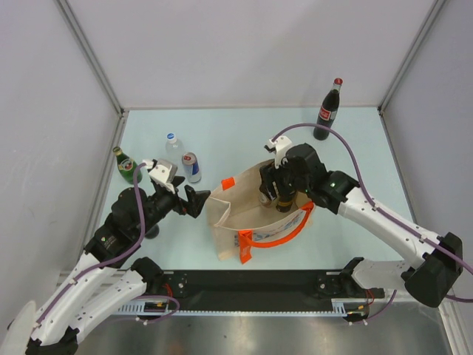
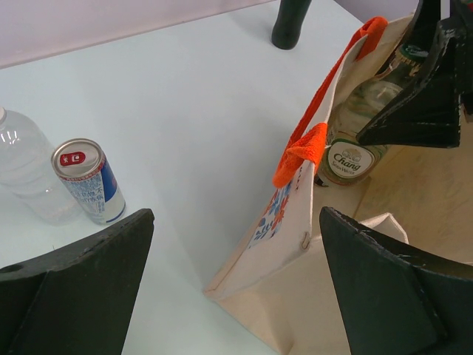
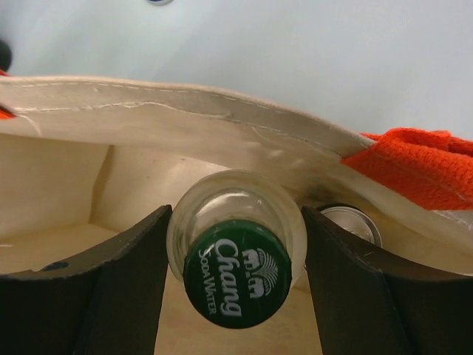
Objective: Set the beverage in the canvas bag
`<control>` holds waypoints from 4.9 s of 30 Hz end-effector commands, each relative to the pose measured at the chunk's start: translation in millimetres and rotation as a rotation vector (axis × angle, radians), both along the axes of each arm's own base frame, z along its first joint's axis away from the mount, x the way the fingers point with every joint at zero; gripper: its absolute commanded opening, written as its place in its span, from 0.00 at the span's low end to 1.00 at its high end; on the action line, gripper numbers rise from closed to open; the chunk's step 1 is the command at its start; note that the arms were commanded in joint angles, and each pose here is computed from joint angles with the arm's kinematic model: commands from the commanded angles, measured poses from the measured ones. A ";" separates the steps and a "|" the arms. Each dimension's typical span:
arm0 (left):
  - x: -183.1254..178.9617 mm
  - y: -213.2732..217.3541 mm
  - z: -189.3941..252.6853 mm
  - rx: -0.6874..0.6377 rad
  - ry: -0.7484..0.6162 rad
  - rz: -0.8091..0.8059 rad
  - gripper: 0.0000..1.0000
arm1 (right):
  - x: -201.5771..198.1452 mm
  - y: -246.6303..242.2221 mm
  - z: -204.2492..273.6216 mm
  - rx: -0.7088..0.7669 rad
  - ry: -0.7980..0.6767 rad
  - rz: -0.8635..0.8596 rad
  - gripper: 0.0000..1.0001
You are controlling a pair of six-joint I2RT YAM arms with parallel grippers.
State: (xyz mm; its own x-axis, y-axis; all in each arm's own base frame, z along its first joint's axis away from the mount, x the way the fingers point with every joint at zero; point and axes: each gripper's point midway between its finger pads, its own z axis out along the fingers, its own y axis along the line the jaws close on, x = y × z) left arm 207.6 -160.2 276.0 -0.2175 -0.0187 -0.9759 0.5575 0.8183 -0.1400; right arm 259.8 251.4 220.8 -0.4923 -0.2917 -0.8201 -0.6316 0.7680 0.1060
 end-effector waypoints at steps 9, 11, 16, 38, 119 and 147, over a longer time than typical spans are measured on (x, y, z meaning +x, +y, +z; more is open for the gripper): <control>1.3 -1.3 4.9 -0.008 -0.020 -0.001 1.00 | 29.2 21.1 29.7 0.128 -0.197 -0.010 0.00; 1.2 -1.5 4.9 -0.008 -0.020 -0.003 1.00 | 30.1 24.5 23.9 0.130 -0.187 -0.004 0.00; 0.8 -1.2 5.6 -0.011 -0.022 -0.002 1.00 | 34.4 29.5 8.4 0.115 -0.160 -0.003 0.00; 0.3 -2.5 5.6 -0.012 -0.021 -0.010 1.00 | 24.4 35.3 -31.0 0.110 -0.095 0.042 0.10; -1.0 -2.0 6.8 -0.016 -0.026 -0.012 1.00 | 38.3 69.9 -39.4 0.033 -0.160 0.056 0.59; -1.4 -2.5 7.5 -0.017 -0.027 -0.015 1.00 | 5.1 49.8 77.0 0.199 -0.162 0.006 0.80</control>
